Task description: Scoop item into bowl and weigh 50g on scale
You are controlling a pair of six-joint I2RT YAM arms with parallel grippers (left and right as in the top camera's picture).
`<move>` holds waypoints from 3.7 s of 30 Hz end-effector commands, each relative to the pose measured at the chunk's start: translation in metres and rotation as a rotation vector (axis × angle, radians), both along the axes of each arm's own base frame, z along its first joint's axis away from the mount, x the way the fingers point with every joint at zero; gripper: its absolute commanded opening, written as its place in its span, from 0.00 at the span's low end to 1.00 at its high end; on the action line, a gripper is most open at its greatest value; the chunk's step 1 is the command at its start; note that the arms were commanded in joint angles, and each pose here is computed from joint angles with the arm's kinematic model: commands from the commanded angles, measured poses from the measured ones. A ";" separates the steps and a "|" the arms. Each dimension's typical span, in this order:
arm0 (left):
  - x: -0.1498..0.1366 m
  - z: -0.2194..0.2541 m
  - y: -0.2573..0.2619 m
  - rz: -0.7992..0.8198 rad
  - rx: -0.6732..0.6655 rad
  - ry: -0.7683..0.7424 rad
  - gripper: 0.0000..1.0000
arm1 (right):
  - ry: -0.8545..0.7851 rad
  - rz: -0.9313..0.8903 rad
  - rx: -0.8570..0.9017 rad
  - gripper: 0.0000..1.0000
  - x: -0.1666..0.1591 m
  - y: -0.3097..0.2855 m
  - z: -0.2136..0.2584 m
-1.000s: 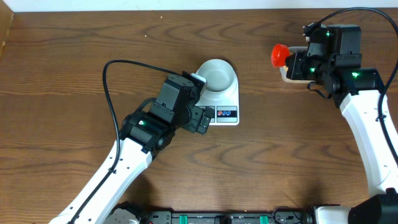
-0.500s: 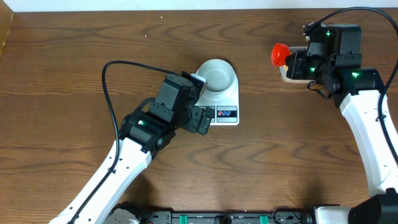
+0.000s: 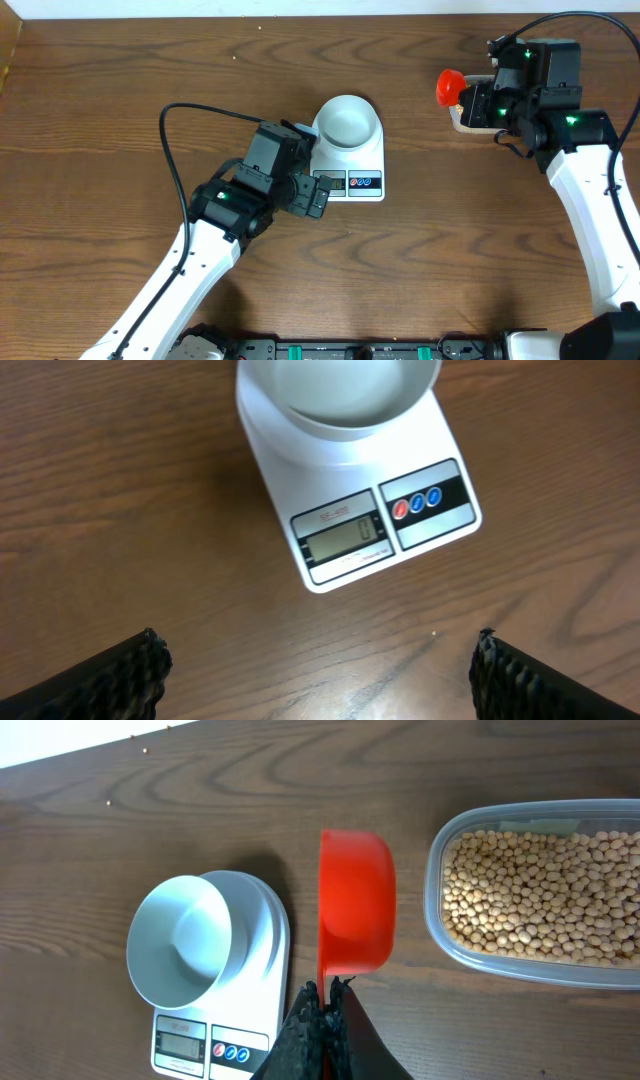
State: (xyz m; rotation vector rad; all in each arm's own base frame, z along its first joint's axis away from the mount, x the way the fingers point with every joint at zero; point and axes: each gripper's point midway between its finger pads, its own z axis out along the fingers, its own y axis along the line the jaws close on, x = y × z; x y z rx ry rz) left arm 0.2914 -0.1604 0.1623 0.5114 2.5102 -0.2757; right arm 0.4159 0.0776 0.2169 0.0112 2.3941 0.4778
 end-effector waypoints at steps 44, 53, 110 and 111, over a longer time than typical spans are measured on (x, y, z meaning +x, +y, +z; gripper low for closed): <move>-0.003 0.002 -0.004 -0.038 -0.024 -0.002 0.98 | -0.022 0.005 -0.010 0.01 0.004 -0.002 0.006; 0.000 0.005 -0.006 -0.038 -0.032 -0.019 0.98 | -0.022 0.004 -0.010 0.01 0.004 -0.002 0.007; -0.002 0.003 -0.004 -0.038 -0.027 -0.008 0.98 | -0.080 0.020 -0.127 0.01 0.007 -0.015 0.040; -0.002 0.003 -0.005 -0.038 -0.027 -0.008 0.98 | -0.089 0.015 -0.147 0.01 0.008 -0.018 0.046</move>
